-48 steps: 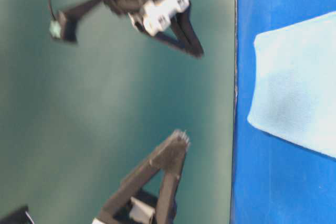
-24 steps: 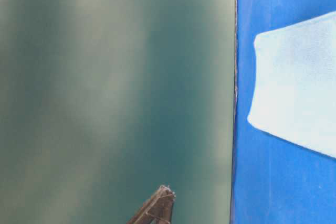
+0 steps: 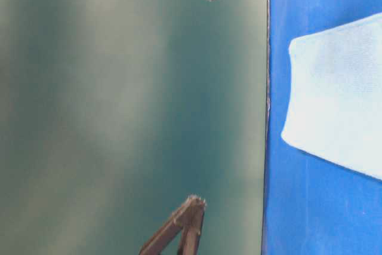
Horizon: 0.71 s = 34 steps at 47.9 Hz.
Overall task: Fold the light blue towel.
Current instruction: 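Move both grippers to the top corners of the narrow strip and grasp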
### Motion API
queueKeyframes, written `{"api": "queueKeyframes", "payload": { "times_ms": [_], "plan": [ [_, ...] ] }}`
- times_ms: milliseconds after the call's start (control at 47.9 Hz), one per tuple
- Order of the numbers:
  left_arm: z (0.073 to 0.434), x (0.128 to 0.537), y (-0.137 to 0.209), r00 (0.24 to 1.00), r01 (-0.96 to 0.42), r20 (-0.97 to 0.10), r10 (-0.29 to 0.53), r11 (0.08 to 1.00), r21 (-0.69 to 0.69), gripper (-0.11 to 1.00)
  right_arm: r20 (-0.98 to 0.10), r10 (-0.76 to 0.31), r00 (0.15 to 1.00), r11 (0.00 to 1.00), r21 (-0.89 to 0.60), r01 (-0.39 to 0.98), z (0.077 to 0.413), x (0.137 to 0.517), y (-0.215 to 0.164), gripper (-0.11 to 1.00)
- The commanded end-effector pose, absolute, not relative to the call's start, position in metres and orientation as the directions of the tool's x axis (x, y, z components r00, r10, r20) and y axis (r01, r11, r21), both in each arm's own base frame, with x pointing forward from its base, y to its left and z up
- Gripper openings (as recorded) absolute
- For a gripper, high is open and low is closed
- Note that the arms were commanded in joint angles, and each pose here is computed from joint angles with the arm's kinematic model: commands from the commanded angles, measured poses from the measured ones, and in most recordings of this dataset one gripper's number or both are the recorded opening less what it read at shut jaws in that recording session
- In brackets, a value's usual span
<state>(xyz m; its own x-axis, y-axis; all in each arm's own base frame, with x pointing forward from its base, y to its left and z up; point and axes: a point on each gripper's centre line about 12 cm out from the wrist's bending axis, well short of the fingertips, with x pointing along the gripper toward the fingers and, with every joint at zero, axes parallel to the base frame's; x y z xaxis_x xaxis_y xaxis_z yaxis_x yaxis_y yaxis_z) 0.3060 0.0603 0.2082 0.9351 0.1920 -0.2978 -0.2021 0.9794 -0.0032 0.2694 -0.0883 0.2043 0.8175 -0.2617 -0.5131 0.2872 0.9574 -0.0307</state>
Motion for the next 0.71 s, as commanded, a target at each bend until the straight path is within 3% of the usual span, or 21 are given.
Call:
{"api": "queueKeyframes", "payload": {
  "times_ms": [0, 313, 689],
  "plan": [
    [0.212, 0.319, 0.078, 0.929, -0.244, -0.285, 0.236, 0.97, 0.005, 0.73, -0.504, -0.3, 0.81, 0.945, -0.039, 0.325, 0.21, 0.28, -0.107, 0.57],
    [0.166, 0.356, 0.133, 0.856, -0.337, -0.398, 0.329, 0.94, 0.053, 0.73, -0.606, -0.362, 0.708, 0.912, -0.072, 0.404, 0.17, 0.31, -0.165, 0.57],
    [0.101, 0.384, 0.18, 0.794, -0.41, -0.472, 0.384, 0.911, 0.052, 0.73, -0.687, -0.354, 0.634, 0.894, -0.049, 0.446, 0.111, 0.327, -0.202, 0.57]
  ]
}}
